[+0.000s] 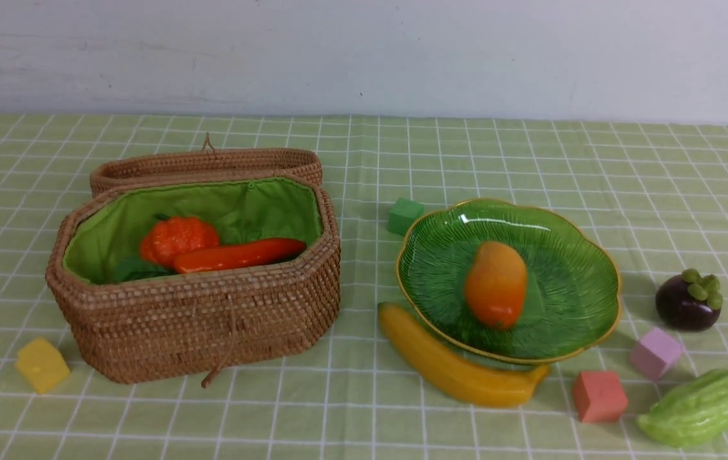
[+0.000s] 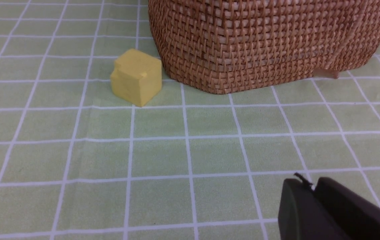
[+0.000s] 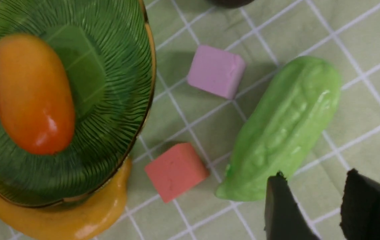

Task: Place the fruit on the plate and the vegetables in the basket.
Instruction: Take a chayote with your right arm and place it on the basket on the left.

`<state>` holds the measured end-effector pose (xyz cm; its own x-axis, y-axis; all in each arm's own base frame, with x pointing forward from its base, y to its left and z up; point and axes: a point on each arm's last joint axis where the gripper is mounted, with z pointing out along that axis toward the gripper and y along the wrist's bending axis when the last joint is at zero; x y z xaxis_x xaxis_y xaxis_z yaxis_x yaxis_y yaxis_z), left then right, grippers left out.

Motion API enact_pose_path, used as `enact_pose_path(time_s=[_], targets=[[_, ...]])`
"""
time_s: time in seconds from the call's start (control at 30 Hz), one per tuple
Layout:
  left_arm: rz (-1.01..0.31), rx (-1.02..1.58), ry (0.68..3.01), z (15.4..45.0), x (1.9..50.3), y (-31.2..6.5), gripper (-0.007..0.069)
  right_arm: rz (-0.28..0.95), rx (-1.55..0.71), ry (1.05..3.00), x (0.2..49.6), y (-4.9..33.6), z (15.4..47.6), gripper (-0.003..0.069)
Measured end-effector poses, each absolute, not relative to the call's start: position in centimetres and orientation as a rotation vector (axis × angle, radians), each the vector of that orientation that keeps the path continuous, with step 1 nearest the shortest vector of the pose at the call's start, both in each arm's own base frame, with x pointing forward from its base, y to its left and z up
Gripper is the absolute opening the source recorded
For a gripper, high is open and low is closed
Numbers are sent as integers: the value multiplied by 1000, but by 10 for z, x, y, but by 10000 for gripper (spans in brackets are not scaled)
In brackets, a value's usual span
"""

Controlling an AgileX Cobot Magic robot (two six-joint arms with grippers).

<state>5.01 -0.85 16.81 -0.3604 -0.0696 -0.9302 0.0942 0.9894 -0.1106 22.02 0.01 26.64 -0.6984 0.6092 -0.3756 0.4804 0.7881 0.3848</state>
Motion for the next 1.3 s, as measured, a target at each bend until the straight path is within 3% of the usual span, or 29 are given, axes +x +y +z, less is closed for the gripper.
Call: enact_pose_path(time_s=[0.1,0.3,0.37,0.5,0.57,0.7,0.77,0.97,1.03,1.23,1.3], targets=[[-170,18,1932,168,50,-9,60,370,877,2516,233,1,251,367],[-170,18,1932,168,50,-9,66,318,1065,2577,255,-3,211,627],[-170,18,1932,168,50,-9,71,310,1115,2555,265,-5,198,670],[-170,18,1932,168,50,-9,75,291,1142,2546,279,-7,175,664],[-170,18,1932,168,50,-9,77,266,1151,2581,285,-8,159,613],[-170,18,1932,168,50,-9,81,252,1140,2614,283,-7,159,470],[-170,18,1932,168,50,-9,81,246,1107,2641,280,-7,163,468],[-170,18,1932,168,50,-8,81,316,853,2599,259,-2,224,468],[-170,18,1932,168,50,-8,81,441,737,2474,251,5,270,468],[-170,18,1932,168,50,-8,81,746,332,2212,242,49,351,468],[-170,18,1932,168,50,-8,81,872,50,2060,241,87,380,468]])
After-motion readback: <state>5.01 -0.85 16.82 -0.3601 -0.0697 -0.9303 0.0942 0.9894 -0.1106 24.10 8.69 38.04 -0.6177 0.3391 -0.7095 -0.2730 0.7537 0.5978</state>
